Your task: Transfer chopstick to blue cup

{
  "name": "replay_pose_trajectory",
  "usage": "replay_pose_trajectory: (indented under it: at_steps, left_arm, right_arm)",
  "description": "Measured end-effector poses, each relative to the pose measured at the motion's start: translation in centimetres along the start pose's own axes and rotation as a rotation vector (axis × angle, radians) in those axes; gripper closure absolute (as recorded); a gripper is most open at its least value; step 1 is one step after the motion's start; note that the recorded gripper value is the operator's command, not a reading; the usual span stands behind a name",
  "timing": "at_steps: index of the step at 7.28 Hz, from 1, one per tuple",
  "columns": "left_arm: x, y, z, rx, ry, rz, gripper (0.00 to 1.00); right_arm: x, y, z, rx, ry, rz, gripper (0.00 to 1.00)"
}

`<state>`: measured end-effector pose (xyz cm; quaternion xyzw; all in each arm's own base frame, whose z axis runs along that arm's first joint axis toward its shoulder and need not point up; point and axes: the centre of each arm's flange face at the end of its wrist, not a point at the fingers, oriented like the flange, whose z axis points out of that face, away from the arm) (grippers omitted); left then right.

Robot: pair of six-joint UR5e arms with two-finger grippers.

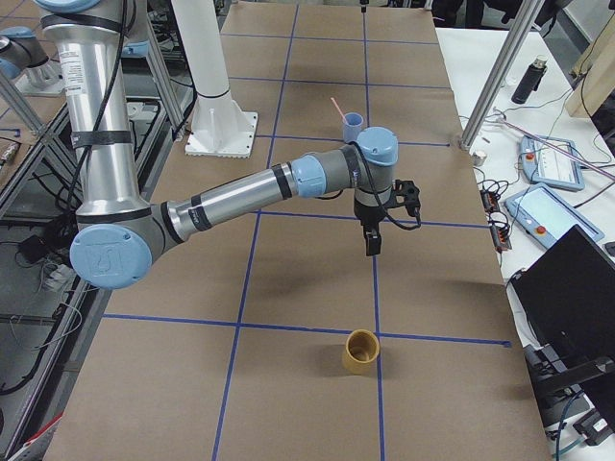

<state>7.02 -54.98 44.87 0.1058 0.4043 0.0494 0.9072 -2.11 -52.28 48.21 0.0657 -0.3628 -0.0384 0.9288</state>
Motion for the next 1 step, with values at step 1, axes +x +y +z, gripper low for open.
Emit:
replay_pose_trajectory:
  at_steps: [1]
  left_arm:
    - [-0.05, 0.00, 0.03, 0.000, -0.002, -0.002, 0.02]
  right_arm:
    - [-0.01, 0.00, -0.03, 0.001, 0.000, 0.000, 0.00]
